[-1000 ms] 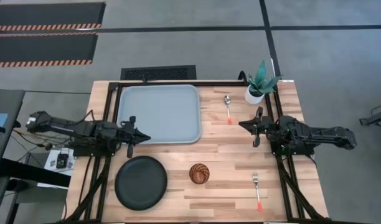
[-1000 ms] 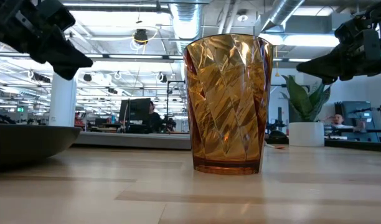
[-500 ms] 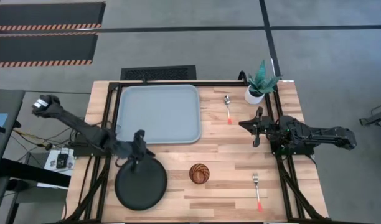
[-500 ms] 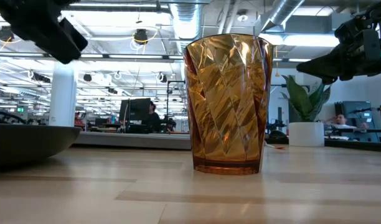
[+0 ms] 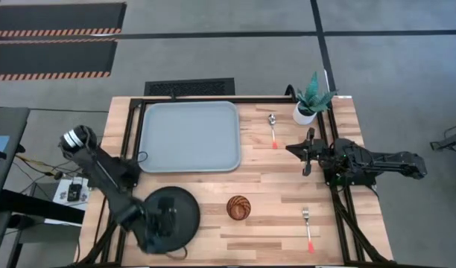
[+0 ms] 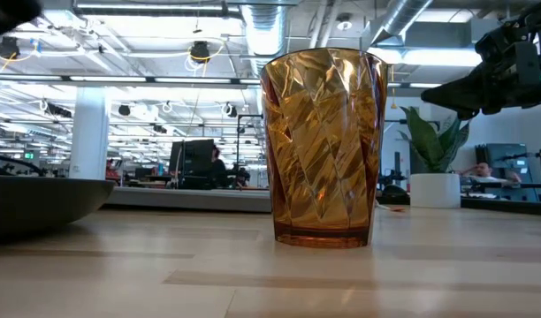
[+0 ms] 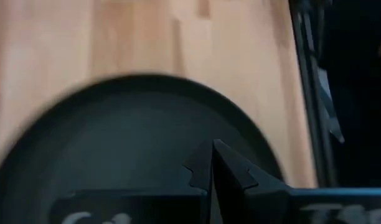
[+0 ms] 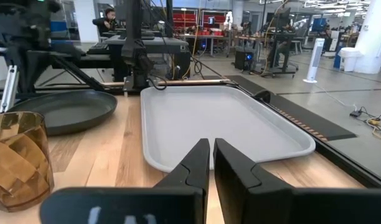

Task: Pick and place plate/cup/fork/spoon on tray
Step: Put the black plate on the middle of the gray serving tray

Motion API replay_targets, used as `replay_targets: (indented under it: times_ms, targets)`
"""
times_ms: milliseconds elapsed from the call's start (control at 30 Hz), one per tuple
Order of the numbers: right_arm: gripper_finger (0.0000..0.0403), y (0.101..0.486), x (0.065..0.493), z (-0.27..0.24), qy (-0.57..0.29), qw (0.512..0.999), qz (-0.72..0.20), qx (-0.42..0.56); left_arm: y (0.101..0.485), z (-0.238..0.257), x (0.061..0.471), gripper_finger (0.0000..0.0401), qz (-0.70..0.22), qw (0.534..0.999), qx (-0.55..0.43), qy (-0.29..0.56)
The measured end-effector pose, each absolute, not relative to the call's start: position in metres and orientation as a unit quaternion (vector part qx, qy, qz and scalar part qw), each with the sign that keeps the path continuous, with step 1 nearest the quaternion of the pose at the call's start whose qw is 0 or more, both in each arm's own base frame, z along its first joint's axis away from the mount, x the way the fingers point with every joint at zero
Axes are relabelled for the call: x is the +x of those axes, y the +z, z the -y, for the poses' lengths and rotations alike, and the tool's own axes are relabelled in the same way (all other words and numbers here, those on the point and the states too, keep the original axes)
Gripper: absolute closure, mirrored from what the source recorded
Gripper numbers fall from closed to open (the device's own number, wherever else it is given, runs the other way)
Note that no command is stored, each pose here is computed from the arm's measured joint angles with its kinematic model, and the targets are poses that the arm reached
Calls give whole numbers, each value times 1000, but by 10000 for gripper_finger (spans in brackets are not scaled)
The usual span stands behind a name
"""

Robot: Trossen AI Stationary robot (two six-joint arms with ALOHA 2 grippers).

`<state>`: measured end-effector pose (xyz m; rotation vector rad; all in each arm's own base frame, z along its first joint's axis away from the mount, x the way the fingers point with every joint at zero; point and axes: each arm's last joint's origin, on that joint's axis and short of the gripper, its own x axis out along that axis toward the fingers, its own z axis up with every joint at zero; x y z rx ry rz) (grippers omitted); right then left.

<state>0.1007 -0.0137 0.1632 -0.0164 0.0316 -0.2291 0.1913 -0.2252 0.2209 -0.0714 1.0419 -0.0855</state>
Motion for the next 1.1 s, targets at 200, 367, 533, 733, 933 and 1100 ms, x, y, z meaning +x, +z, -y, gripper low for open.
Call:
replay_targets:
  times_ms: [200, 367, 533, 733, 933, 1100]
  targets:
    - [355, 163, 101, 14, -114, 993, -16, -8, 217, 267, 201, 388, -563, 823, -80, -19]
    - [355, 163, 101, 14, -114, 993, -16, -8, 207, 289, 208, 350, -574, 813, -102, -4]
    - [355, 163, 101, 14, -114, 993, -16, -9, 196, 295, 211, 305, -581, 805, -115, 23]
    - [355, 163, 101, 14, -114, 993, -16, -9, 184, 296, 212, 267, -595, 797, -99, 30]
    - [355, 163, 101, 14, -114, 993, -16, -9, 179, 296, 212, 258, -595, 797, -92, 44]
    - [355, 163, 101, 14, -114, 993, -16, -9, 177, 296, 213, 268, -595, 797, -93, 50]
